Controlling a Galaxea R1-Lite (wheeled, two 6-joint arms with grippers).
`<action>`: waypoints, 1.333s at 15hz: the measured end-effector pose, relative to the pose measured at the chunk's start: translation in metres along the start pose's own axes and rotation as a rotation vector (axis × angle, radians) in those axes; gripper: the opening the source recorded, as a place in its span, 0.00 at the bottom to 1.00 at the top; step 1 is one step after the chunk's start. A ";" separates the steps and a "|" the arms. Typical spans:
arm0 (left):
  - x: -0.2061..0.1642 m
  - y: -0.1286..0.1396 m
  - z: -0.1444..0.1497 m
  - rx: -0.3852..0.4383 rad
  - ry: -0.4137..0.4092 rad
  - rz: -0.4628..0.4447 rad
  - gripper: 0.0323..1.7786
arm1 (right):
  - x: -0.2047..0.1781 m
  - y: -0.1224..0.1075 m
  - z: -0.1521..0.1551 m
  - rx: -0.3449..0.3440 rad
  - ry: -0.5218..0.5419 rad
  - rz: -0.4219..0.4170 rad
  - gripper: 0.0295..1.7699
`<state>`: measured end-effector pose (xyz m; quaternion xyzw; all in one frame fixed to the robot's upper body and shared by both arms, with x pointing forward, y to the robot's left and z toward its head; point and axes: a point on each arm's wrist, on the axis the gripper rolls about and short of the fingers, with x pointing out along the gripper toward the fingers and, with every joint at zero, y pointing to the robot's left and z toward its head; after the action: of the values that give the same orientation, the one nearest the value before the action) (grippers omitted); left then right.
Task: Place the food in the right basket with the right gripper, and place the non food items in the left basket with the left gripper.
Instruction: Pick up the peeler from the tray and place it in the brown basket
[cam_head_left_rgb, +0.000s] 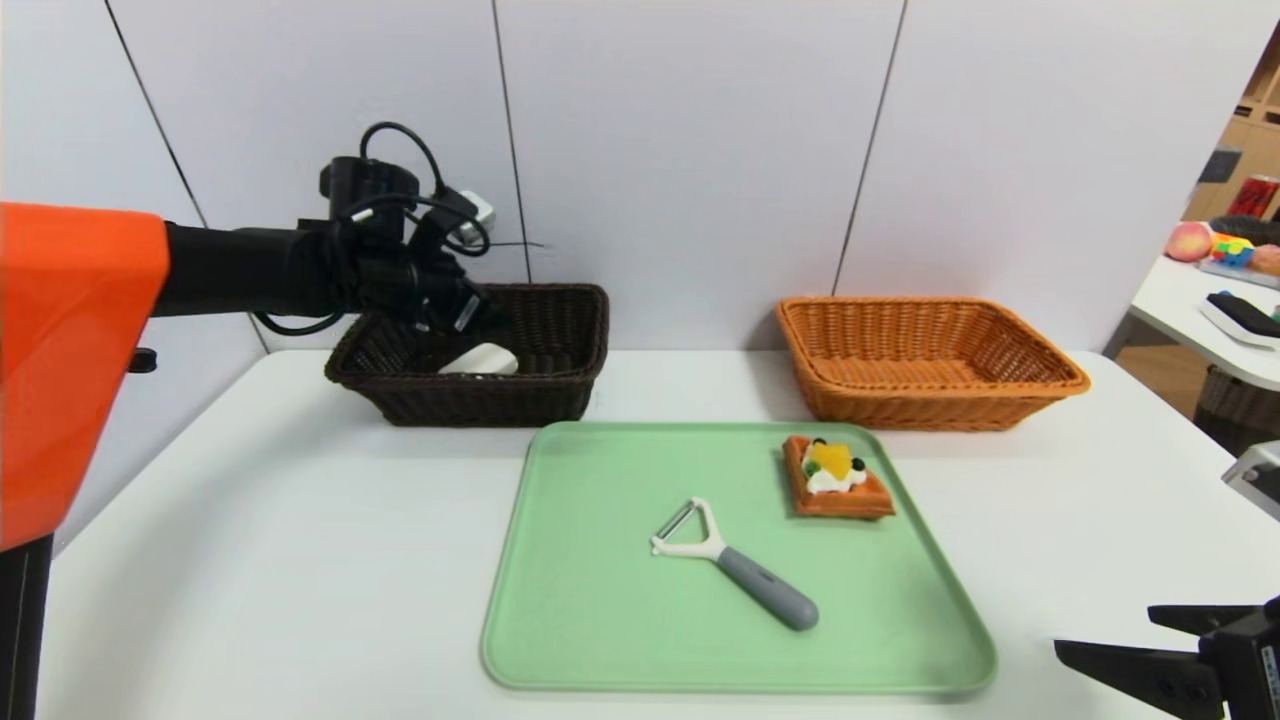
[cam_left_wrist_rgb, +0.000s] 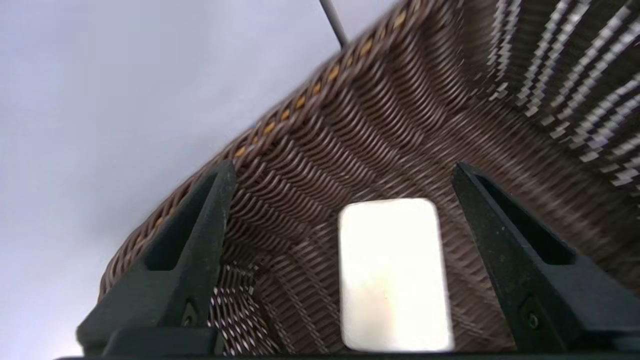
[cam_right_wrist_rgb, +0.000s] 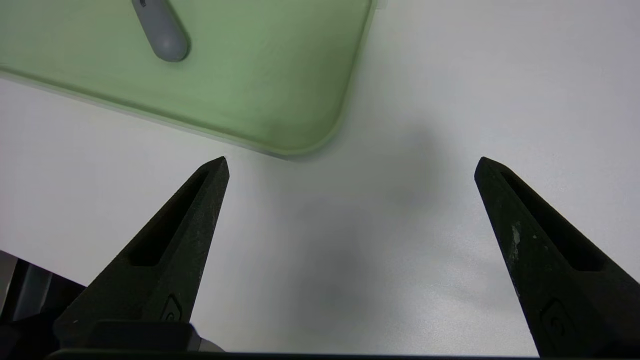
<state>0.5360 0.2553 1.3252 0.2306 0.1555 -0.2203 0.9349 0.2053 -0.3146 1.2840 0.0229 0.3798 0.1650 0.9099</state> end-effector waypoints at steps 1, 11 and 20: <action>-0.012 0.000 0.009 -0.046 0.007 -0.010 0.87 | 0.000 0.000 0.000 0.001 -0.005 0.000 0.96; -0.141 -0.071 0.029 -0.415 0.315 -0.224 0.93 | -0.001 0.000 0.006 0.002 -0.060 0.008 0.96; -0.179 -0.169 0.024 -0.461 0.430 -0.335 0.95 | -0.001 0.001 0.005 -0.002 -0.058 0.014 0.96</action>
<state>0.3054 0.1698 1.3543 0.0260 0.4299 -0.2760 0.8593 0.2080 -0.3133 1.2883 0.0296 0.3529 0.1709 0.9195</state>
